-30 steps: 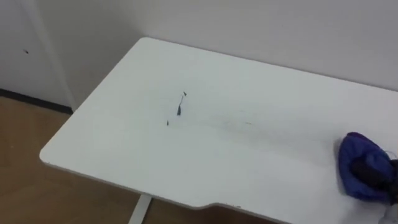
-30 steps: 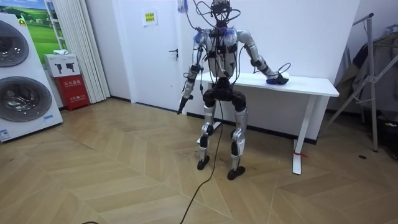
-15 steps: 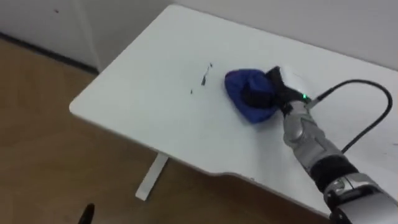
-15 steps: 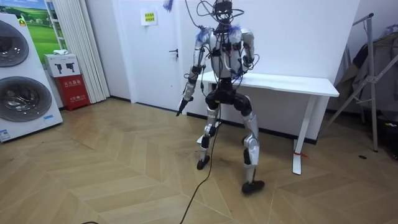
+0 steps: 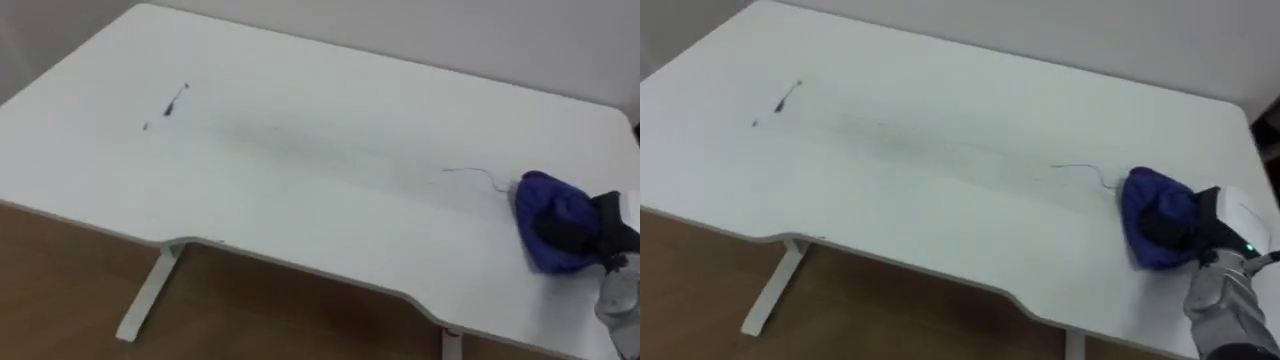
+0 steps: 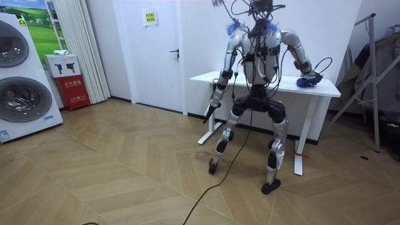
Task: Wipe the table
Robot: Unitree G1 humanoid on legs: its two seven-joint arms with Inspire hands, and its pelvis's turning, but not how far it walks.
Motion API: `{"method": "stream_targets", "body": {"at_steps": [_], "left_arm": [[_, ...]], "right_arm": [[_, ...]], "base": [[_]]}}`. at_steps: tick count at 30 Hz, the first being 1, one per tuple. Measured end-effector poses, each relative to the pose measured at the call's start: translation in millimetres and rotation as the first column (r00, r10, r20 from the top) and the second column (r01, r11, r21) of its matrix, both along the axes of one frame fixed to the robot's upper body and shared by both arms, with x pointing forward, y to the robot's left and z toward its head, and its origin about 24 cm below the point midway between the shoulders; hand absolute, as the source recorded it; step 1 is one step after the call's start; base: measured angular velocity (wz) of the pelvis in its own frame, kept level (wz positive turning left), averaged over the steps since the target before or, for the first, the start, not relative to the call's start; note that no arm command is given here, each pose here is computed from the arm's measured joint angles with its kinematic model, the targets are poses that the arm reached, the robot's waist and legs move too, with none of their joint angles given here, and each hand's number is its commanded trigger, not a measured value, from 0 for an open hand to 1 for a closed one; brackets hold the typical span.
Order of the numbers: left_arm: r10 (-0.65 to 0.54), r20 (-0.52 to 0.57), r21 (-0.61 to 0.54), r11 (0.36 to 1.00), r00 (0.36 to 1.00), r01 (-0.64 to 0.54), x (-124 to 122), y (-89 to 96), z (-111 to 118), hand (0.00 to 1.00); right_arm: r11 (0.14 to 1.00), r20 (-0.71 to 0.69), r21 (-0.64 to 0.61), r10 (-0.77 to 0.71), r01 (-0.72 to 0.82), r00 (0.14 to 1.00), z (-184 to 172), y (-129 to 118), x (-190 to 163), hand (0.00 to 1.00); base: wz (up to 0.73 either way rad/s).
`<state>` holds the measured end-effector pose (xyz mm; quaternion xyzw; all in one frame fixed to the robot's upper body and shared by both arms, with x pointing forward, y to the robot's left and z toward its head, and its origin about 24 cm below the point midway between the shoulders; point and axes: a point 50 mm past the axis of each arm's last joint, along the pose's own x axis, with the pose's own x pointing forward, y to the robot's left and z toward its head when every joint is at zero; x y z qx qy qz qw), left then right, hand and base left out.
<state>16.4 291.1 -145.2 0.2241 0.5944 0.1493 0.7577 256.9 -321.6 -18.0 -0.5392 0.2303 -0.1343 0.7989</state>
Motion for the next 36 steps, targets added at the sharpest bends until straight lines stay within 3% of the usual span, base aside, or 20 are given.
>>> {"method": "stream_targets", "body": {"at_steps": [4, 8, 14, 16, 19, 23, 26, 30, 31, 33, 36], "left_arm": [[0.017, -0.002, -0.031, 0.999, 1.000, -0.017, 3, -12.2, -4, 0.00], [0.046, 0.001, -0.029, 0.999, 0.999, -0.046, 0, -12.5, -3, 0.00], [0.168, -0.050, 0.034, 0.985, 0.984, -0.167, -38, 4.0, 5, 0.00], [0.217, -0.066, 0.057, 0.975, 0.974, -0.213, -53, 9.3, 8, 0.00], [0.267, -0.064, 0.084, 0.961, 0.962, -0.262, -64, 16.7, 13, 0.00], [0.261, -0.034, 0.080, 0.963, 0.965, -0.258, -56, 17.4, 13, 0.00], [0.194, 0.016, 0.045, 0.980, 0.981, -0.195, -27, 11.4, 8, 0.00], [0.104, 0.064, 0.014, 0.994, 0.993, -0.105, 1, 2.7, 5, 0.00], [0.087, 0.052, 0.010, 0.996, 0.995, -0.088, 1, 0.1, 4, 0.00], [0.060, 0.033, -0.009, 0.998, 0.998, -0.060, 3, -3.9, 2, 0.00], [0.071, -0.011, -0.011, 0.997, 0.997, -0.071, -5, -2.0, 2, 0.00]], "right_arm": [[0.981, 0.105, -0.034, 0.192, -0.189, 0.976, 32, 49, 49, 1.00], [0.978, 0.136, -0.015, 0.208, -0.208, 0.969, 35, 54, 54, 1.00], [0.989, 0.067, 0.112, -0.106, 0.098, 0.992, -6, -7, -7, 1.00], [0.955, 0.047, 0.138, -0.272, 0.264, 0.961, -15, -38, -43, 1.00], [0.915, 0.014, 0.119, -0.390, 0.386, 0.921, -21, -62, -80, 1.00], [0.909, -0.016, 0.079, -0.410, 0.410, 0.912, -22, -65, -86, 1.00], [0.953, -0.024, 0.012, -0.304, 0.304, 0.952, -14, -49, -56, 1.00], [0.998, -0.022, -0.067, 0.003, -0.004, 1.000, 4, 11, 10, 1.00], [0.992, 0.007, -0.075, 0.101, -0.100, 0.995, 12, 35, 29, 1.00], [0.975, 0.025, -0.096, 0.202, -0.199, 0.979, 22, 57, 48, 1.00], [0.968, 0.060, -0.102, 0.237, -0.230, 0.970, 38, 63, 65, 1.00]], "base": [[-0.64], [0.18], [0.51], [0.42], [0.06], [-0.15], [-0.47], [-0.32], [0.00], [0.07], [0.38]]}}
